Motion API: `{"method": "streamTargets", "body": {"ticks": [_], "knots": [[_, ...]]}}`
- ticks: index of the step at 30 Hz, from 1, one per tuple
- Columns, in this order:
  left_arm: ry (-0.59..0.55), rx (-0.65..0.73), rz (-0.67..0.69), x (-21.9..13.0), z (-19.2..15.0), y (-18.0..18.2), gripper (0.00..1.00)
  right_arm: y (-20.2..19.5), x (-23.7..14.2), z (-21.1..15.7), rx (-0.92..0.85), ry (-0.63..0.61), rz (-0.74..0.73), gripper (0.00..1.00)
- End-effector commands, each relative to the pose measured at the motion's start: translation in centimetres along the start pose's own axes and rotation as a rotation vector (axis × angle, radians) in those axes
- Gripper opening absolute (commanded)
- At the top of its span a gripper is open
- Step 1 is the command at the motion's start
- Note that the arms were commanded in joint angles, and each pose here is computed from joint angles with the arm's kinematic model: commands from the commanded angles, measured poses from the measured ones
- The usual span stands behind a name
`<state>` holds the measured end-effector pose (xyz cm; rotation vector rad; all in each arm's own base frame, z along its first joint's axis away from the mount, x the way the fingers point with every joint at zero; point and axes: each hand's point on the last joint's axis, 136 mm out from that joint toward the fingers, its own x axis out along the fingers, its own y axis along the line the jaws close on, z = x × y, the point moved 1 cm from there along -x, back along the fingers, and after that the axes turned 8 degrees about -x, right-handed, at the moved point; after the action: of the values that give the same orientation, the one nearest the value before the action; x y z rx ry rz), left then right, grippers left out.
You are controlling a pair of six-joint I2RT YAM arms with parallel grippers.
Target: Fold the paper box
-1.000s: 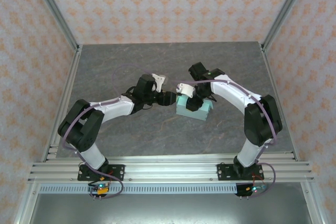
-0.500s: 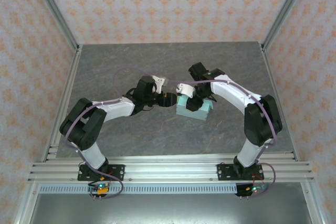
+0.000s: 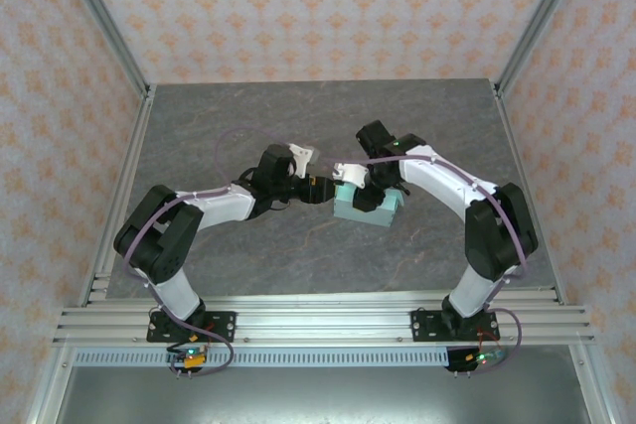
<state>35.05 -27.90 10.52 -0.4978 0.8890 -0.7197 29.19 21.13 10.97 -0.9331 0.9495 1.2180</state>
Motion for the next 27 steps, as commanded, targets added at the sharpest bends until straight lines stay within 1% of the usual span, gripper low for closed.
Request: {"method": "streamTargets", "body": {"ticks": [1,8,12,16,22,27], "knots": [[0.026,-0.001,0.035,0.4,-1.3,1.5,0.68,-0.3,0.7,0.0,-0.082,0.024,-0.035,0.35],[-0.061,-0.077,0.040,-1.4,0.5,2.6,0.69,-0.5,1.1,-0.1,-0.110,0.038,-0.048,0.35],[-0.102,-0.089,0.015,-2.4,1.6,1.8,0.70,-0.6,1.3,-0.1,-0.125,0.042,-0.042,0.35],[-0.136,-0.089,-0.012,-3.2,2.8,0.6,0.70,-0.4,1.6,-0.1,-0.128,0.055,-0.005,0.35],[-0.146,-0.093,-0.050,-3.4,3.6,-0.5,0.71,-0.5,1.8,0.5,-0.120,0.037,0.022,0.36],[-0.104,-0.092,-0.083,-2.7,2.5,-1.0,0.70,-1.1,1.9,1.0,-0.087,0.018,0.028,0.43]]}}
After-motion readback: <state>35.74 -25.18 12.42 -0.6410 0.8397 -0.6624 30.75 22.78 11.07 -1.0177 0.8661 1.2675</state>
